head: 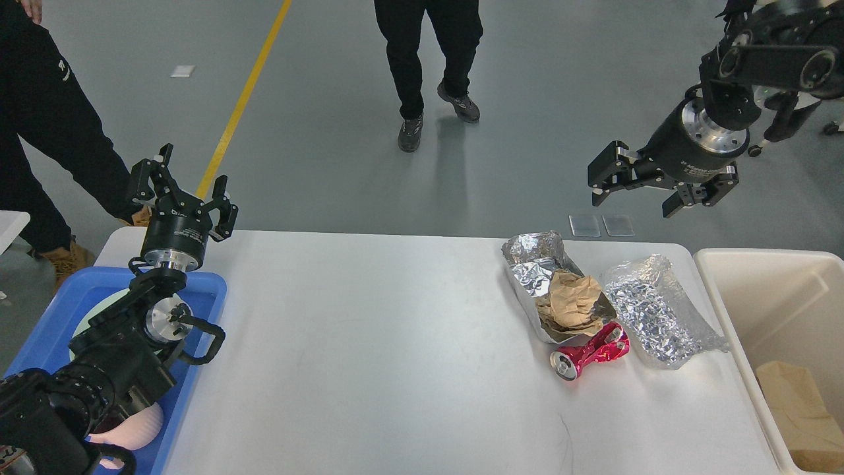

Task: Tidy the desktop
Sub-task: 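Raise the right gripper and bring it back over the table, then lower the right gripper and grasp the crumpled foil bag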

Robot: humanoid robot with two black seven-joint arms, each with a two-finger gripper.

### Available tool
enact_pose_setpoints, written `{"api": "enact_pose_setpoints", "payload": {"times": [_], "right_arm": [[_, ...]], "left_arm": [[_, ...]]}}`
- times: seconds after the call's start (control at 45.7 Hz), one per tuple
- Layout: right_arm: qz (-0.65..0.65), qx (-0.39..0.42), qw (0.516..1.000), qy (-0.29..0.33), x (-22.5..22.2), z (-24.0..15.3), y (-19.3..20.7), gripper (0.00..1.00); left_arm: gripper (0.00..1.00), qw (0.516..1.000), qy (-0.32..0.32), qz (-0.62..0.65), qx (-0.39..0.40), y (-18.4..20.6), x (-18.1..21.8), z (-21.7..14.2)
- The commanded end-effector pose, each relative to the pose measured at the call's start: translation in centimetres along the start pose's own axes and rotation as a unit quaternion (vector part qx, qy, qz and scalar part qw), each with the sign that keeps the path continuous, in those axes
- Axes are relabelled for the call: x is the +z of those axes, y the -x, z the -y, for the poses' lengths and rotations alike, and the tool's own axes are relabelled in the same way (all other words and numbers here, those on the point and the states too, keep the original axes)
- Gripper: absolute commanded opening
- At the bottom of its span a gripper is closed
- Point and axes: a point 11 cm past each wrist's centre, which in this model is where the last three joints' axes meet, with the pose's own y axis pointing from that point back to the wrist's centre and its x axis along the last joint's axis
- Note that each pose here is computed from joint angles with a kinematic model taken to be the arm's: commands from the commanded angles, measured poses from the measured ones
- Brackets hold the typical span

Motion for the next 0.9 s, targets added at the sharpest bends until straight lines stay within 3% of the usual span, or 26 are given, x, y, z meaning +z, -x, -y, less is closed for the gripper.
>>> {"api": "enact_pose_setpoints", "payload": {"times": [0.0, 0.175, 0.394, 0.612, 0.875], "right_arm": [[-0.02, -0.033, 0.999, -0.005, -1.5, -2.3, 1.1, 1.0], [-0.035, -0.006, 0.999, -0.009, -2.8, -5.2, 0.7, 1.0], [-0.032, -0.007, 0.999, -0.015, -2.7, -4.8, 0.5, 1.0], [0.028, -0.052, 0.998, 0.002, 2.7, 1.4, 0.9, 1.0], [0.151, -0.004, 0.988, 0.03, 13.3, 10.4, 1.9, 1.0]], "left_arm": [[0.96, 1.0, 0.0, 0.0, 0.0, 0.0, 0.0, 0.0], [0.96, 1.0, 0.0, 0.0, 0.0, 0.0, 0.0, 0.0], [0.96, 1.0, 0.0, 0.0, 0.0, 0.0, 0.0, 0.0], [0.96, 1.0, 0.0, 0.0, 0.0, 0.0, 0.0, 0.0], [0.96, 1.0, 0.0, 0.0, 0.0, 0.0, 0.0, 0.0]]}}
